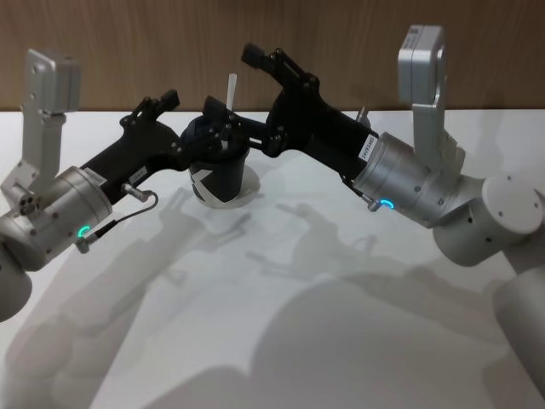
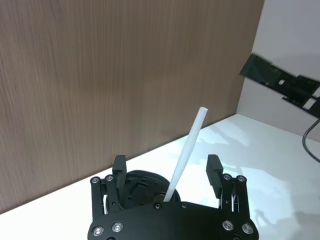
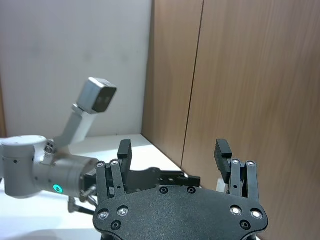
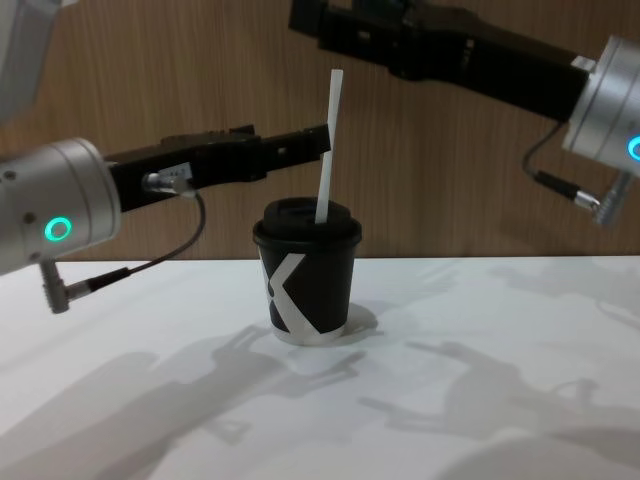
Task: Pick up the straw with one hand, pass it to the other hand, and insert it into the cup.
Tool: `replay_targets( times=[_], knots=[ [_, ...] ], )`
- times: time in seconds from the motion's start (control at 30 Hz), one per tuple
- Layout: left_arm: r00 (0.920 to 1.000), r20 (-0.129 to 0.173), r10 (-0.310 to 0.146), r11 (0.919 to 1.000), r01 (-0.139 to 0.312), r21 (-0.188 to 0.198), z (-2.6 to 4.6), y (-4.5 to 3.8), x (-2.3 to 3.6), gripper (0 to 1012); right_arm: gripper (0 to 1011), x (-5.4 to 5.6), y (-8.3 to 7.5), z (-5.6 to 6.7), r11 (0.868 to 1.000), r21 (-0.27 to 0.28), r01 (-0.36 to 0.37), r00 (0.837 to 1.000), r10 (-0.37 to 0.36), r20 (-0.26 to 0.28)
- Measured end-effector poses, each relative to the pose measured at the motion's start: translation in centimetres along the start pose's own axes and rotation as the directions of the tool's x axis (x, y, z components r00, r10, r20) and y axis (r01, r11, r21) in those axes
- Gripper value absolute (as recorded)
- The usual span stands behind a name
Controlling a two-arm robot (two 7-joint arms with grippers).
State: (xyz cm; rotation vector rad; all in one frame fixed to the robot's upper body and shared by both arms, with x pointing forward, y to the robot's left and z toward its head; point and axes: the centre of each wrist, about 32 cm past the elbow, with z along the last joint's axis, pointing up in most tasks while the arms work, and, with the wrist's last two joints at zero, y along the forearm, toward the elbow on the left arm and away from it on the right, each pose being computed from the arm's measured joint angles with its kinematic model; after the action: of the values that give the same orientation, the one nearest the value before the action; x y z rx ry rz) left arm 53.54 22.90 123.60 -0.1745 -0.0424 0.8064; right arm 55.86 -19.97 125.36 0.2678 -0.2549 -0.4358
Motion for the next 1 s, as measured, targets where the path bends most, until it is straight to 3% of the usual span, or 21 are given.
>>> replay_targets(
  times=[0.47, 1.0],
  knots=[
    [0.9988, -0.038, -0.032, 0.9995, 0.032, 0.006, -0.34, 1.73, 0.17, 1002, 1001, -1.5, -2.8, -0.8, 0.993, -0.072, 0.091, 0.995, -0.093, -0.020],
    [0.9916, -0.078, -0.103, 0.9935, 0.099, -0.055, -1.06, 2.59, -0.13, 1002, 1001, -2.8, -4.7, -1.2, 0.983, -0.113, 0.143, 0.988, -0.149, -0.047]
  ],
)
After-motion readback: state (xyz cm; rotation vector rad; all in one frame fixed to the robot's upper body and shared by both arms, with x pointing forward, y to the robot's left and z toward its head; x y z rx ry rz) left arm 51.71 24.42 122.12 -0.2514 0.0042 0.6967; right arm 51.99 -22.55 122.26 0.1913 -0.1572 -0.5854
